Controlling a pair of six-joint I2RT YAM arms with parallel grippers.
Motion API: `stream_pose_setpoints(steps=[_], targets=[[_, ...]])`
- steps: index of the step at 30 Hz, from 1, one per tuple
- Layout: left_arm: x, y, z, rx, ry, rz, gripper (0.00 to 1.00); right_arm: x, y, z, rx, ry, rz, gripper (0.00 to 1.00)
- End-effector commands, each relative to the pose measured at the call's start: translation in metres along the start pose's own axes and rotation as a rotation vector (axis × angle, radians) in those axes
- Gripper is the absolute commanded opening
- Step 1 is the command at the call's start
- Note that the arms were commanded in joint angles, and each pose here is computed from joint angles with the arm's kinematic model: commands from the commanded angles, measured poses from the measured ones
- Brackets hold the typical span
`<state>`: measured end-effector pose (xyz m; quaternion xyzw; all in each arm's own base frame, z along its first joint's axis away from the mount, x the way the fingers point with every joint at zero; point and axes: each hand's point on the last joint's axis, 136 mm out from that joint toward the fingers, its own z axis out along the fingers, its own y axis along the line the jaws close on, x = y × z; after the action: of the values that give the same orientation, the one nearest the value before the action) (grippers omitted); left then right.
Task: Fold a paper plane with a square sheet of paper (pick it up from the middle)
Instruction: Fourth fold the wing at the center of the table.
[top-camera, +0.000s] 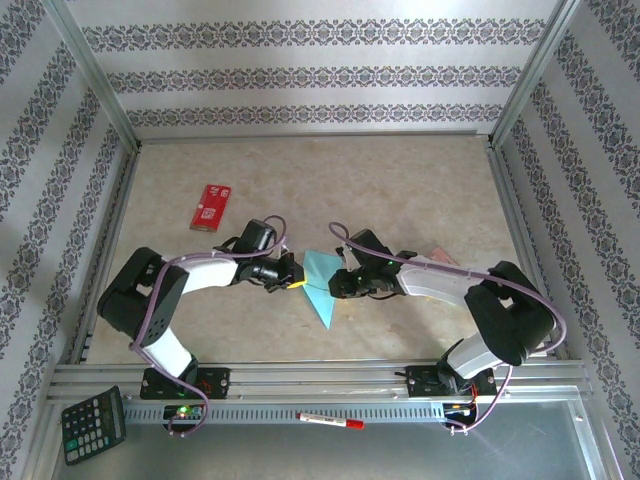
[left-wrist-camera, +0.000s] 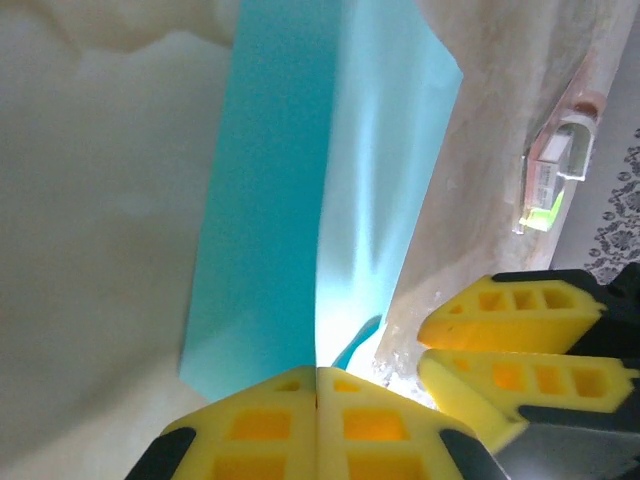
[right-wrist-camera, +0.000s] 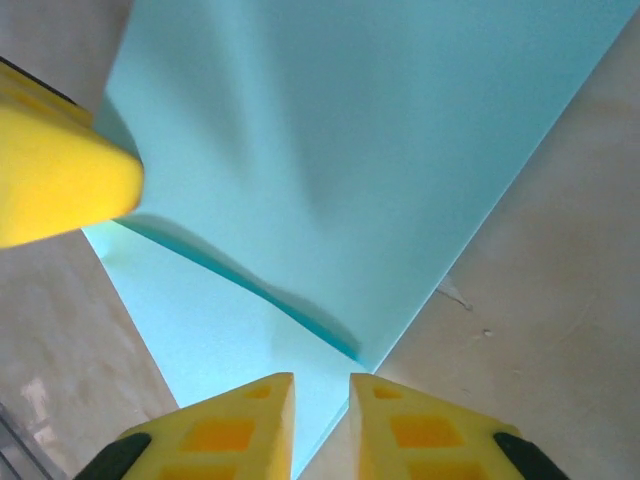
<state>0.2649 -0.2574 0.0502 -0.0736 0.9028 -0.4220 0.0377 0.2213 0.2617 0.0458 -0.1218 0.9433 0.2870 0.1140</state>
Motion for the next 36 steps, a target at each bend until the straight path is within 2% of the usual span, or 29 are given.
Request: stream_pose_setpoints(steps=[1, 10, 24, 36], targets=[[0.002, -0.001, -0.015, -0.03, -0.073, -0.086, 0.0, -0.002, 0.018, -0.013, 0.039, -0.036, -0.114, 0.27], [0.006, -0.002, -0.029, -0.071, -0.108, -0.154, 0.0, 0.005, 0.057, 0.001, 0.111, -0.137, -0.194, 0.36], [0.013, -0.005, -0.029, -0.091, -0.059, -0.225, 0.0, 0.02, 0.054, 0.017, 0.357, -0.21, -0.209, 0.38], [0.018, -0.007, -0.029, -0.093, -0.021, -0.261, 0.0, 0.024, 0.05, 0.019, 0.606, -0.241, -0.305, 0.4]])
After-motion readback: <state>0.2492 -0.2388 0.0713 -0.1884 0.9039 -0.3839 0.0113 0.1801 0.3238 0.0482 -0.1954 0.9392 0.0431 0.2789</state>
